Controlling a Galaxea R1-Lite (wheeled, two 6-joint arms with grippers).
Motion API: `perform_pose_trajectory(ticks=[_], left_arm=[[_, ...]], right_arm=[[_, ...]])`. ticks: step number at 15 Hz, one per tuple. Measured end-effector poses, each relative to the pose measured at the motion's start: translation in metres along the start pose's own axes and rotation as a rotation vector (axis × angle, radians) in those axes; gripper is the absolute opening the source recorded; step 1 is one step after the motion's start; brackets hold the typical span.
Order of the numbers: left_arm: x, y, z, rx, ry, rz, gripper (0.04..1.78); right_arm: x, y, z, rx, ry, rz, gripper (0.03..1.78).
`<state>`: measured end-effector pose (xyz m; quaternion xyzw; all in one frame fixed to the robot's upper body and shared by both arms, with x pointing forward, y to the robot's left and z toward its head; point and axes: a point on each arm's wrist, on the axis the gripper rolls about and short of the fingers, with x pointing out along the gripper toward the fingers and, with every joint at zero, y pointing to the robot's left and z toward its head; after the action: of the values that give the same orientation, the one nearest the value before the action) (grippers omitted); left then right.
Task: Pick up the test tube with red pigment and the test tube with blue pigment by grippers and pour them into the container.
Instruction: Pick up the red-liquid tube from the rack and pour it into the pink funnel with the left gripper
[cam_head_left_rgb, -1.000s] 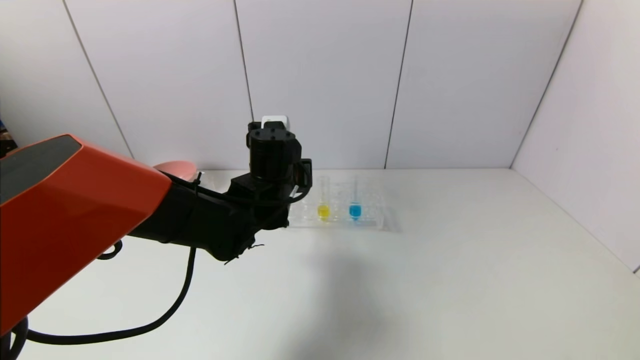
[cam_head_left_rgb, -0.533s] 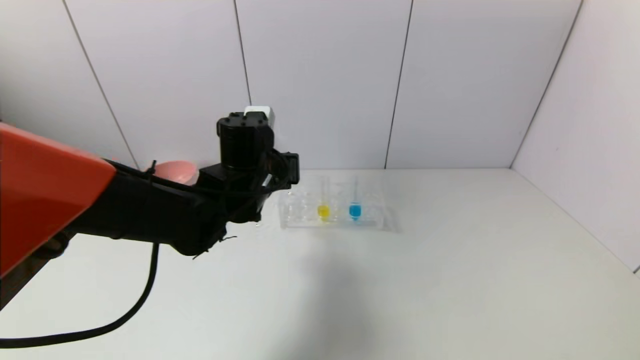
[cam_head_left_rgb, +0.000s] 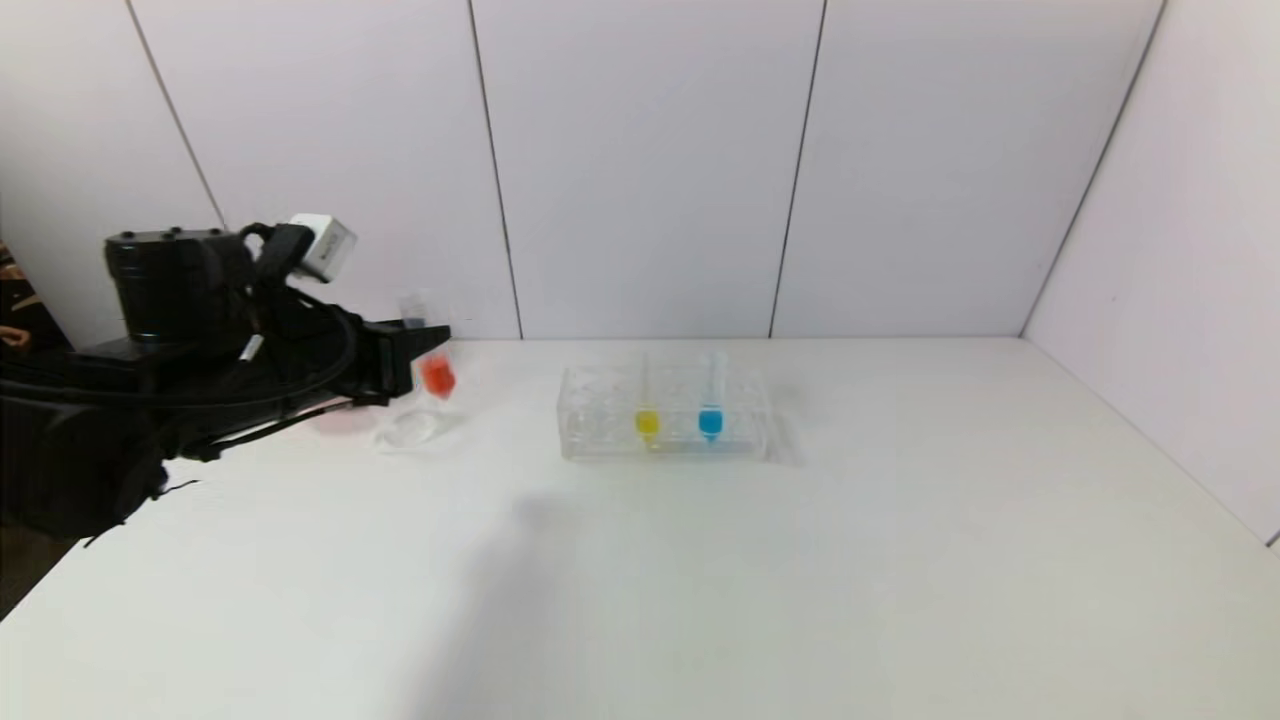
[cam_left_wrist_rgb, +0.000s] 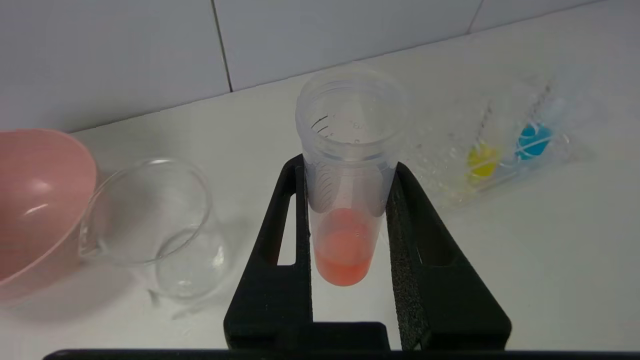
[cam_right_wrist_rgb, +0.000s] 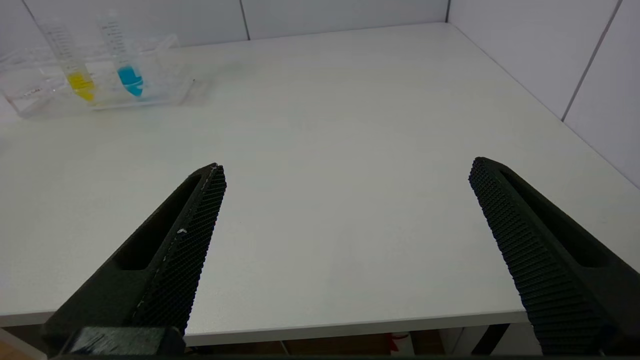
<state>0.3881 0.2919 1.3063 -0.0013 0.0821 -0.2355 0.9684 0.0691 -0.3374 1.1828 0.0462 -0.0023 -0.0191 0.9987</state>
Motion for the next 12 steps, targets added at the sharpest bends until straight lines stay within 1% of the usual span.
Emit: perform_pose_trajectory(ticks=[2, 5, 9, 12], left_arm=[[-0.025, 0.024, -0.006, 0.052, 0.002, -0.039, 0.46], [-0.059, 0.058, -0.012, 0.096, -0.007, -0.051, 0.46], [-0.092, 0.094, -0.019, 0.111, -0.009, 0.003, 0.46], [-0.102, 0.112, -0.027, 0.119, 0.006, 0.052, 0.46]], right_arm=[[0.0, 0.0, 0.0, 0.0, 0.0, 0.0, 1.77], [0.0, 0.0, 0.0, 0.0, 0.0, 0.0, 1.77], [0.0, 0.0, 0.0, 0.0, 0.0, 0.0, 1.77], [0.0, 0.0, 0.0, 0.0, 0.0, 0.0, 1.77]])
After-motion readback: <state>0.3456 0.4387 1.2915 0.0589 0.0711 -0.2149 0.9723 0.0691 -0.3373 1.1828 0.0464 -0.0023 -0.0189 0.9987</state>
